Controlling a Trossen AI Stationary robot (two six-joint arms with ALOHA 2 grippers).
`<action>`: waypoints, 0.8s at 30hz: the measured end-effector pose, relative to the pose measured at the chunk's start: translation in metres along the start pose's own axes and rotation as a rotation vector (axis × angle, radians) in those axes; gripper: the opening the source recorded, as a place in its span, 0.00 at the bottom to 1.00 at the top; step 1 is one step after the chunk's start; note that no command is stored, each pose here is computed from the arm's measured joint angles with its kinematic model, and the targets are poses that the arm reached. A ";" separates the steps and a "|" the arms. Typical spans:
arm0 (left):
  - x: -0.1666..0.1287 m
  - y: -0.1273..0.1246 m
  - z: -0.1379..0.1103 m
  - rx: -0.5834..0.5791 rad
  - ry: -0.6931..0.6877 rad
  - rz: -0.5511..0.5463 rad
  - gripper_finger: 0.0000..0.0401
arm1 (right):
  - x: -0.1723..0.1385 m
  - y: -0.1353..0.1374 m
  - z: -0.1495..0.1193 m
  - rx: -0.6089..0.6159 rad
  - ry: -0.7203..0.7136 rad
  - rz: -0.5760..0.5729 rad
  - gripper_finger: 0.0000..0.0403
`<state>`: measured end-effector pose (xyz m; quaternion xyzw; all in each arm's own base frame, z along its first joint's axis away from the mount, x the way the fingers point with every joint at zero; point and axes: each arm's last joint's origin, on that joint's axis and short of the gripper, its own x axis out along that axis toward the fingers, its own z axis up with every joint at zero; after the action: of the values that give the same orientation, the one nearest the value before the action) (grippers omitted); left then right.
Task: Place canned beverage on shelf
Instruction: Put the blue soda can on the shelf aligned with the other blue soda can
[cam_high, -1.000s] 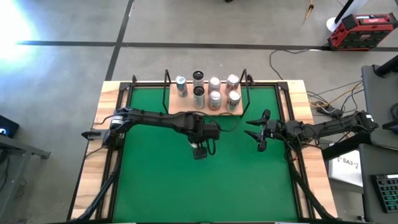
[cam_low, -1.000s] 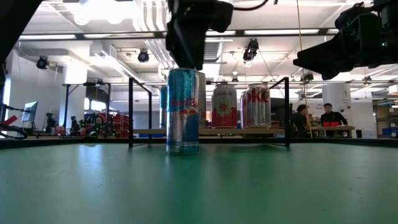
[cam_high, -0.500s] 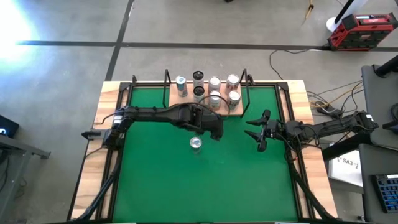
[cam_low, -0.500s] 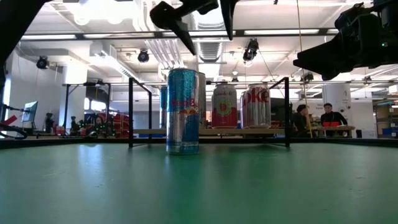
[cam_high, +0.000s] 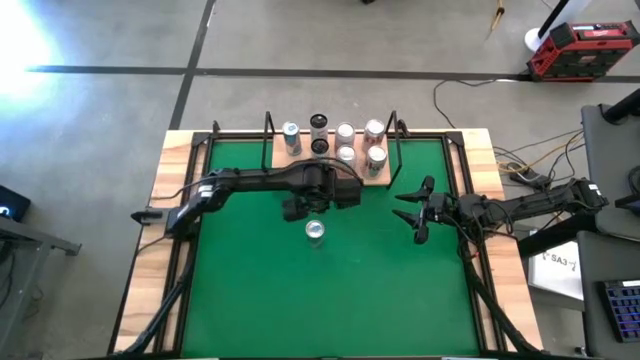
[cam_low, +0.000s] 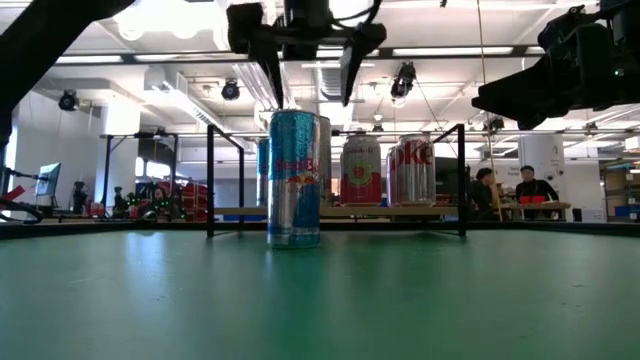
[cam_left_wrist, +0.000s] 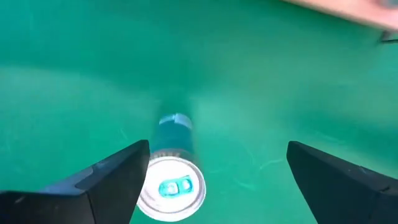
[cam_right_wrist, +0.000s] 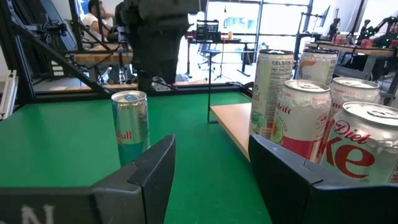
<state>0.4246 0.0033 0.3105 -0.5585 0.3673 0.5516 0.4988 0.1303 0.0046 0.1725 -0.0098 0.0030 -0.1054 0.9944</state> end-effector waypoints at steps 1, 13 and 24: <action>0.003 -0.001 0.000 -0.022 0.017 0.011 0.91 | 0.000 0.000 0.000 0.000 0.000 0.000 0.48; 0.013 -0.004 -0.003 -0.194 0.098 0.064 0.90 | 0.000 0.000 0.000 0.000 0.000 0.000 0.48; 0.020 -0.003 -0.001 -0.217 0.092 0.095 0.79 | 0.000 0.000 0.000 0.000 0.000 0.000 0.48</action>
<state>0.4298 0.0056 0.2906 -0.6159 0.3542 0.5847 0.3915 0.1303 0.0046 0.1726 -0.0098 0.0030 -0.1051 0.9944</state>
